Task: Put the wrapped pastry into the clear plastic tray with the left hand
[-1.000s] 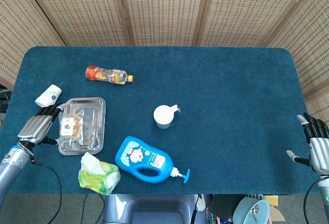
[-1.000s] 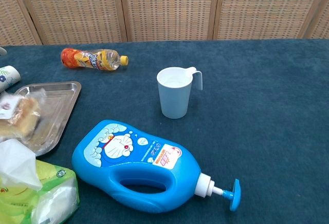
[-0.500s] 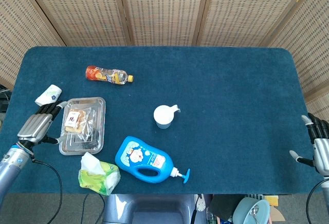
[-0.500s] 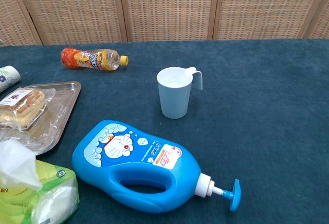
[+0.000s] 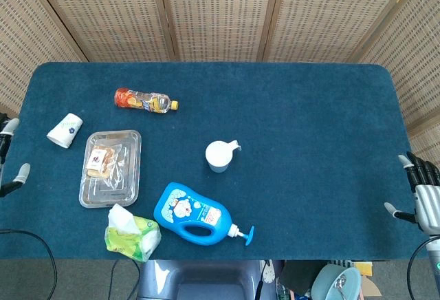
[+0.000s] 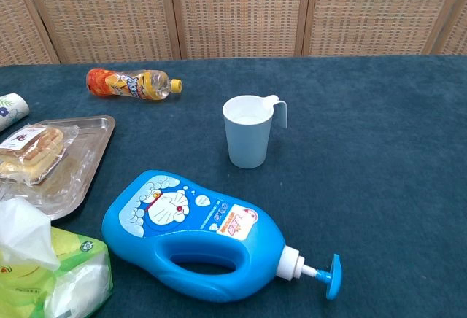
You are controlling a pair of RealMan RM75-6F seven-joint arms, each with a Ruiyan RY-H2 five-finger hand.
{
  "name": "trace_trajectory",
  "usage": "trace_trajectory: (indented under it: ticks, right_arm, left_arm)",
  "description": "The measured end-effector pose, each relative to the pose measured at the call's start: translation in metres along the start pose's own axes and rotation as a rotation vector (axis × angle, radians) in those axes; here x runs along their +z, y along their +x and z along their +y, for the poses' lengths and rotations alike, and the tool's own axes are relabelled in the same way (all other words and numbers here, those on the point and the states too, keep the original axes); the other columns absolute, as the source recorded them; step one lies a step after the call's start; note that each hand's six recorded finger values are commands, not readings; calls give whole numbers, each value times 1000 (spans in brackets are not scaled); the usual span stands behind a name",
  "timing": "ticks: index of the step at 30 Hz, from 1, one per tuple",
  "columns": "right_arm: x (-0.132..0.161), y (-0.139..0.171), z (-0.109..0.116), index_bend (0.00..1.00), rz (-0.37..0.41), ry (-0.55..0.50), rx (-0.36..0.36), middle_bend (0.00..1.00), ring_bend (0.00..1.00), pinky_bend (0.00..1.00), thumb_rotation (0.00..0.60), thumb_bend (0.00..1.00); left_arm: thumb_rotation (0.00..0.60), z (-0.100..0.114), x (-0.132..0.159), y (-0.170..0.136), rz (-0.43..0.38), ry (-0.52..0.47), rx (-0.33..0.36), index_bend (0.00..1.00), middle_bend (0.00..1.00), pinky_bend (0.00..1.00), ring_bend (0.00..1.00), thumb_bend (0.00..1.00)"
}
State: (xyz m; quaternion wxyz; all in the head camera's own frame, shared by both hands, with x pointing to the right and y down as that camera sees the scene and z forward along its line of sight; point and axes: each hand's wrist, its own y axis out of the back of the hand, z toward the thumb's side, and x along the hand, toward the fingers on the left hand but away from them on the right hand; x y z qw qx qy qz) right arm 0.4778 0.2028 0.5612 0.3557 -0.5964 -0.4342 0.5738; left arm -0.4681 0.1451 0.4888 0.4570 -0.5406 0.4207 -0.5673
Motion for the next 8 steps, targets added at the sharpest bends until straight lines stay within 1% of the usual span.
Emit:
trace_trajectory:
  ticks: [3,8]
  right_arm:
    - [5,1,2,0,8,4,-2,0,0,0,600,181]
    - [14,2,6,0,19,10,-10,0,0,0,600,181]
  left_arm:
    - [600,4,-8,-11,26,39,22,0,0,0,0,383]
    - [600,3,-18,-23,40,13,14,0,0,0,0,384]
